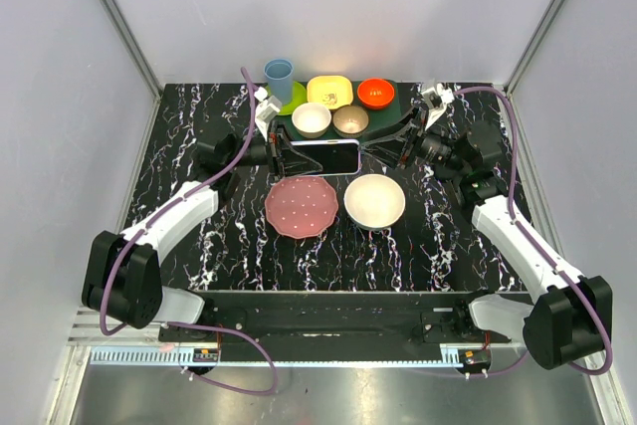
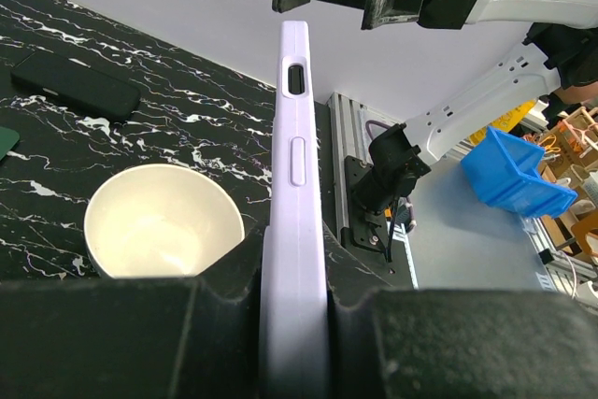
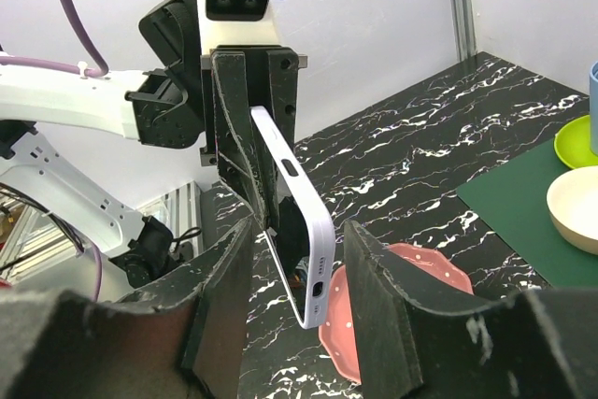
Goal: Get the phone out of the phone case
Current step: Remove the phone case from the phone.
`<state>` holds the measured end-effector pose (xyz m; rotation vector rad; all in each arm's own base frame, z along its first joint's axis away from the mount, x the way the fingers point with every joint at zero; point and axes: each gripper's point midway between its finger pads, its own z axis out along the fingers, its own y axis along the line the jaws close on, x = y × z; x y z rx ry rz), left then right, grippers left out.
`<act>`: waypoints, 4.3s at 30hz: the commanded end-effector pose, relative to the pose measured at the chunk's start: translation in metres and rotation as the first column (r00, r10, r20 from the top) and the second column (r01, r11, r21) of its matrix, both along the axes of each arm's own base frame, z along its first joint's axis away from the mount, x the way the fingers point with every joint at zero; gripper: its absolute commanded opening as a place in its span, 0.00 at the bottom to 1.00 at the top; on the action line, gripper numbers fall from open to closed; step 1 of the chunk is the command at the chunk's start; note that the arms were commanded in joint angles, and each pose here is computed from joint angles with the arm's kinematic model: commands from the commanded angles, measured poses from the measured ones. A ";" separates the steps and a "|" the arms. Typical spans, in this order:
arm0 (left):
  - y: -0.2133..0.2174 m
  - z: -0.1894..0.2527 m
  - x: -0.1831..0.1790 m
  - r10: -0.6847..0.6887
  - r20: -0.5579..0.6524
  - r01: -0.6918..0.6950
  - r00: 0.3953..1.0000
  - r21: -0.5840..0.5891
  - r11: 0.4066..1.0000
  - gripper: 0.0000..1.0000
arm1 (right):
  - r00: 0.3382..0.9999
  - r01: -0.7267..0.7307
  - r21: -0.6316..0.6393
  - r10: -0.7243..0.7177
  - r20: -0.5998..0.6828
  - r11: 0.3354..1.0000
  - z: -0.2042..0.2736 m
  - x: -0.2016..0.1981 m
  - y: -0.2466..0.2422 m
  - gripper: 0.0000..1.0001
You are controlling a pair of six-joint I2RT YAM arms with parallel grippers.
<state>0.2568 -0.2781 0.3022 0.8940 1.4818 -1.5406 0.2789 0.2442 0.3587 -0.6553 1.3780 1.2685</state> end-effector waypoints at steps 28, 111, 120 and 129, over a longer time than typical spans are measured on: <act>0.002 0.031 -0.008 0.003 0.147 0.007 0.989 -0.072 0.997 0.00 | 0.998 -0.029 0.010 0.029 0.054 1.000 0.004 -0.006 0.000 0.46; 0.000 0.035 -0.040 -0.107 0.215 0.133 0.971 -0.108 0.985 0.00 | 0.995 0.070 0.111 -0.062 -0.079 0.991 0.011 0.013 -0.015 0.35; -0.004 0.028 -0.021 -0.044 0.180 0.059 0.983 -0.081 0.995 0.00 | 0.997 -0.073 0.109 0.073 0.007 0.991 0.020 -0.019 -0.010 0.44; -0.004 0.026 -0.018 -0.033 0.174 0.047 0.984 -0.079 0.996 0.00 | 0.996 -0.074 0.074 0.070 0.053 0.995 0.017 -0.020 -0.010 0.48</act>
